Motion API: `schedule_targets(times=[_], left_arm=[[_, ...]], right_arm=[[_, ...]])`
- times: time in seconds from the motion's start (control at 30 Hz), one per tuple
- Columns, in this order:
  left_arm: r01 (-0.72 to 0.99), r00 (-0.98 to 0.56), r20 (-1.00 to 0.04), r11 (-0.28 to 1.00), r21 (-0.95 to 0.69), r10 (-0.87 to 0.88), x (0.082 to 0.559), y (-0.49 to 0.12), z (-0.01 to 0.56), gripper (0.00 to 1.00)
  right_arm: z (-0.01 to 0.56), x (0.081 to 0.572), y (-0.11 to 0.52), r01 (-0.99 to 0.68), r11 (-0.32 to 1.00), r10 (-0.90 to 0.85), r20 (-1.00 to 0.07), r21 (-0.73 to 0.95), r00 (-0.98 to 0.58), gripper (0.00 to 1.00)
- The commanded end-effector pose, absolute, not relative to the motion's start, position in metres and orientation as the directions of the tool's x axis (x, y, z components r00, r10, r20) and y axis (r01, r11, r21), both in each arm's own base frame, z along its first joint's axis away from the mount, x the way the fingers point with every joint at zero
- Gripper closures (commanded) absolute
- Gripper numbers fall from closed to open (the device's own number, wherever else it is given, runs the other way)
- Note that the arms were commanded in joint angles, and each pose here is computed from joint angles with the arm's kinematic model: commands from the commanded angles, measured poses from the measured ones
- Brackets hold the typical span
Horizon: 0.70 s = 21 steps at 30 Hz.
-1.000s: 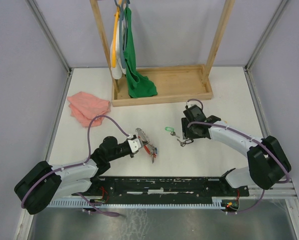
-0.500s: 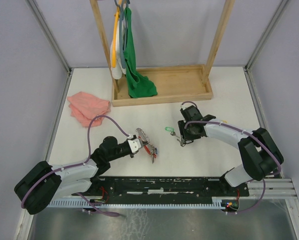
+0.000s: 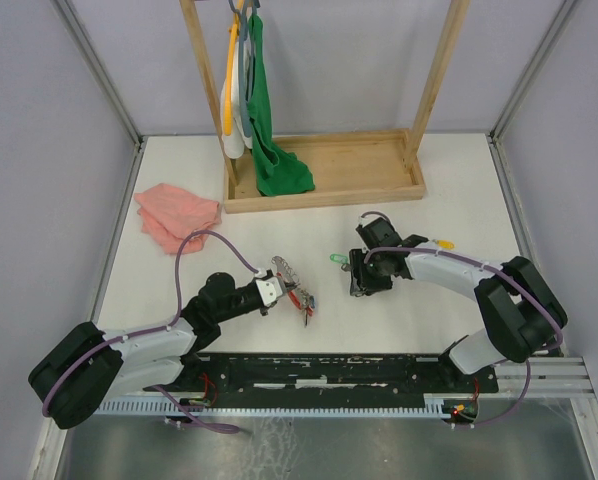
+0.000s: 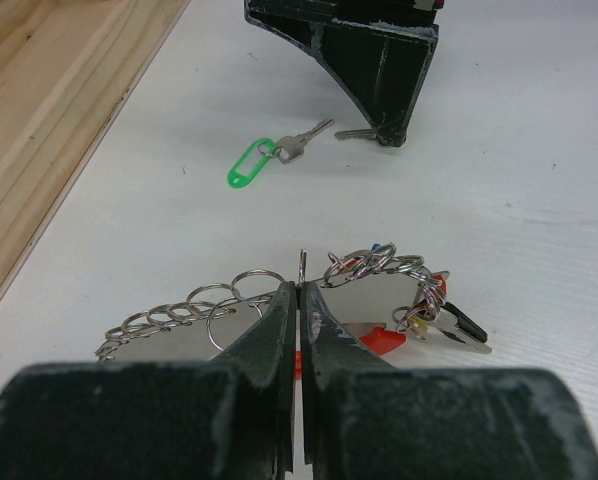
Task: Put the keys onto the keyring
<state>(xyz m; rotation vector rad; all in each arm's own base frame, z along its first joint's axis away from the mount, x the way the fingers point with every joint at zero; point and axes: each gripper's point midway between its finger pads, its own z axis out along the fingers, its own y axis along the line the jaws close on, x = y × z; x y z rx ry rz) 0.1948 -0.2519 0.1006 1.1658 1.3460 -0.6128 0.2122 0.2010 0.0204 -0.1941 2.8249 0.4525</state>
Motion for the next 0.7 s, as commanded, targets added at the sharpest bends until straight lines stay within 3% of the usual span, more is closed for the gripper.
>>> schedule_targets(times=[0.0, 0.13, 0.27, 0.53, 0.67], left_arm=[[0.874, 0.267, -0.946, 0.366, 0.318, 0.185, 0.198, -0.261, 0.133, 0.97], [0.871, 0.267, -0.946, 0.372, 0.319, 0.186, 0.199, -0.26, 0.133, 0.97], [0.869, 0.272, -0.945, 0.376, 0.323, 0.184, 0.199, -0.259, 0.134, 0.97], [0.868, 0.27, -0.945, 0.378, 0.323, 0.186, 0.199, -0.259, 0.134, 0.97], [0.862, 0.275, -0.944, 0.388, 0.327, 0.184, 0.2, -0.257, 0.135, 0.97]], right_arm=[[0.034, 0.221, 0.224, -0.203, 0.919, -0.086, -0.33, 0.338, -0.94, 0.43], [0.043, 0.223, 0.227, -0.269, 0.907, -0.147, -0.354, 0.325, -0.924, 0.45], [0.051, 0.219, 0.21, -0.423, 0.877, -0.321, -0.377, 0.228, -0.869, 0.45], [0.05, 0.204, 0.21, -0.637, 0.767, -0.588, -0.32, 0.07, -0.743, 0.43], [0.039, 0.205, 0.208, -0.701, 0.711, -0.688, -0.258, -0.052, -0.679, 0.54]])
